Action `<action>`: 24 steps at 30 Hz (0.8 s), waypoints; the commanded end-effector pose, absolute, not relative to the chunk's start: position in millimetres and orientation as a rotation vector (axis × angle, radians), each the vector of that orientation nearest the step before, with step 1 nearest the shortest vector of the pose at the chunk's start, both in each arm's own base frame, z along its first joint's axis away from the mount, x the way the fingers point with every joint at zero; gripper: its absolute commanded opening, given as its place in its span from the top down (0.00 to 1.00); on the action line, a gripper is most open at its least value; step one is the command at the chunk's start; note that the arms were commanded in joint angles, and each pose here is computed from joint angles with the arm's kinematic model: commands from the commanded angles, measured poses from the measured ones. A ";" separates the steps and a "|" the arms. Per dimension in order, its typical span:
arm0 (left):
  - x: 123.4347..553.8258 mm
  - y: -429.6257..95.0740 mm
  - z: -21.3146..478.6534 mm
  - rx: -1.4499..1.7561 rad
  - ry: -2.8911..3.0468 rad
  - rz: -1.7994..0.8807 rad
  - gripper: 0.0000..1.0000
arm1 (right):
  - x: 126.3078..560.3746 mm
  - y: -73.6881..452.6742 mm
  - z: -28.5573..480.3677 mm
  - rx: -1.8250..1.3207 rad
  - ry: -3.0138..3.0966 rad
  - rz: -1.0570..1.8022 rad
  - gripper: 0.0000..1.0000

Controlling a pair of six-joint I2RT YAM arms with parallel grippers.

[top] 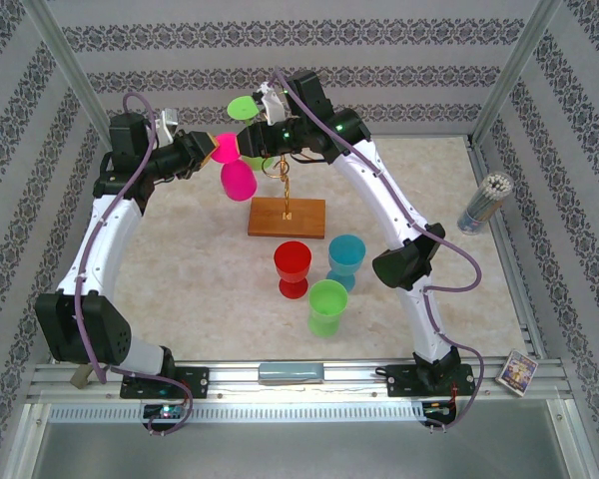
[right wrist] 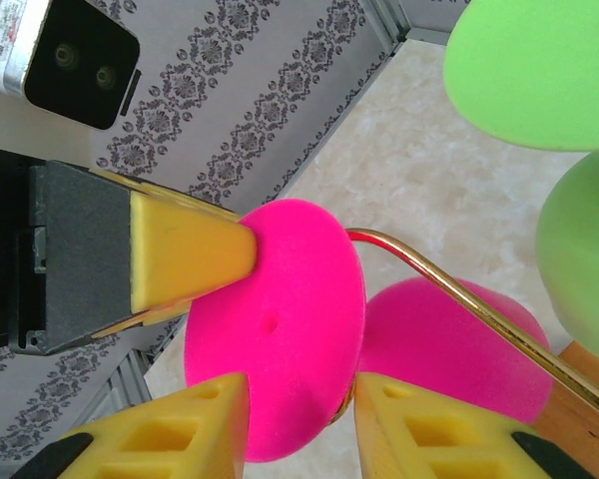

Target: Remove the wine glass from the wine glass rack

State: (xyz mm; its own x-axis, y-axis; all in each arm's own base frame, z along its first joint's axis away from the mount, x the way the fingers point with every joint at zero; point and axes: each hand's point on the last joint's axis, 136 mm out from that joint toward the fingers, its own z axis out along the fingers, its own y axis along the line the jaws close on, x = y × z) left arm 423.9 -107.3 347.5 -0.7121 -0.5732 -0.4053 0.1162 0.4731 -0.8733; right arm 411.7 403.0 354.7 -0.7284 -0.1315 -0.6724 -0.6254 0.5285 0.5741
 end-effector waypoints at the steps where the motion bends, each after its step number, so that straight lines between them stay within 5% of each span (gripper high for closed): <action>1: 415.4 -111.4 373.6 -0.305 1.974 -1.258 0.84 | 405.6 399.4 361.7 -0.621 2.199 1.159 0.66; 7: 414.2 -112.0 377.9 -0.296 1.964 -1.262 1.00 | 405.6 398.9 363.9 -0.618 2.193 1.160 0.61; 24: 428.6 -116.4 399.4 -0.309 1.891 -1.365 1.00 | 397.8 391.3 395.4 -0.610 2.120 1.160 0.50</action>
